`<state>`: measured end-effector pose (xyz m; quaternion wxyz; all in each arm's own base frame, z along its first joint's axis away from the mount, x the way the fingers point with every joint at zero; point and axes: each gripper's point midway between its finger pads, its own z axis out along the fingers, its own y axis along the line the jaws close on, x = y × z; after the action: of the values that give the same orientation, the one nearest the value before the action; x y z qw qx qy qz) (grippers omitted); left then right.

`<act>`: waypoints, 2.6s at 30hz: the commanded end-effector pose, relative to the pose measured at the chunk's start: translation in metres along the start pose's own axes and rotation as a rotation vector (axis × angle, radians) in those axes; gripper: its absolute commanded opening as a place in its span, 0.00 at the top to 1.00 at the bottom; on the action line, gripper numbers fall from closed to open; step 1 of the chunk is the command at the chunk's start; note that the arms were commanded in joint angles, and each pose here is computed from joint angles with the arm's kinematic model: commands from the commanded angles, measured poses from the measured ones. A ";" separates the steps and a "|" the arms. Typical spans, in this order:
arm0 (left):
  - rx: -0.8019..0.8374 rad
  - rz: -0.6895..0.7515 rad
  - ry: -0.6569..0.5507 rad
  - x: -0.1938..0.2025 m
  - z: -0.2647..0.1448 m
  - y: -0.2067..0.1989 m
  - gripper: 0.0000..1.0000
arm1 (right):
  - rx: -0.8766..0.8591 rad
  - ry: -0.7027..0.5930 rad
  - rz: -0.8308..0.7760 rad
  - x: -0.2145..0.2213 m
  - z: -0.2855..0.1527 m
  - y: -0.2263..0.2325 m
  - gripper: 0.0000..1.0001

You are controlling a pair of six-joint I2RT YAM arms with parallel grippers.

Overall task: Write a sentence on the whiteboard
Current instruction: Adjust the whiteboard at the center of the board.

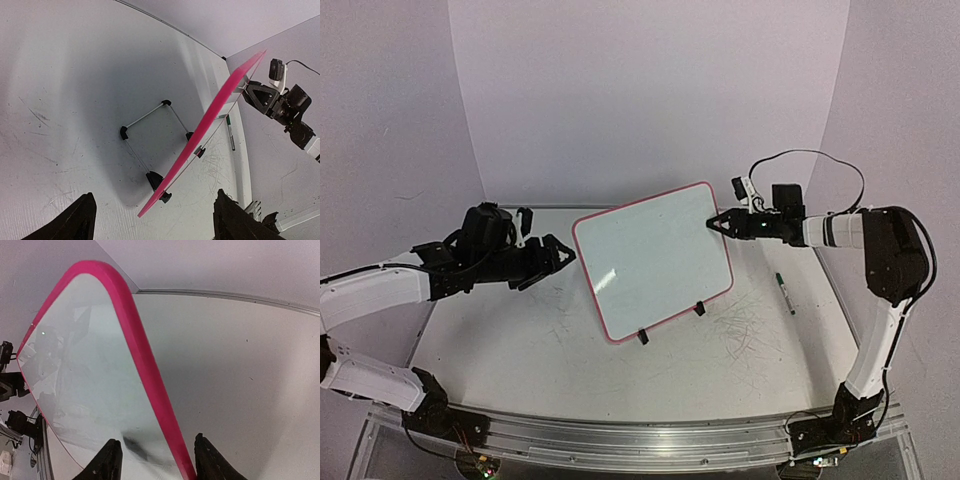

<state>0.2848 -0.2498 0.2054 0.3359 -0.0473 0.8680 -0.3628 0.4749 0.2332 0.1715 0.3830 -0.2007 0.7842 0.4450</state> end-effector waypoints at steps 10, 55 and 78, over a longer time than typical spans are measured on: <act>-0.024 -0.014 -0.123 -0.016 -0.014 0.006 0.22 | -0.065 -0.072 0.005 0.002 0.004 0.060 0.54; -0.053 0.256 -0.169 -0.037 0.017 -0.041 0.70 | -0.097 -0.188 -0.021 0.022 0.004 0.104 0.72; -0.155 0.133 -0.203 -0.007 -0.021 0.021 0.75 | -0.152 -0.220 -0.076 0.024 0.015 0.137 0.72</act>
<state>0.2760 -0.2363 0.1993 0.4170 -0.0035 0.8686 -0.2676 0.4064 0.2793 0.1624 0.4443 -0.1291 0.7697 0.4399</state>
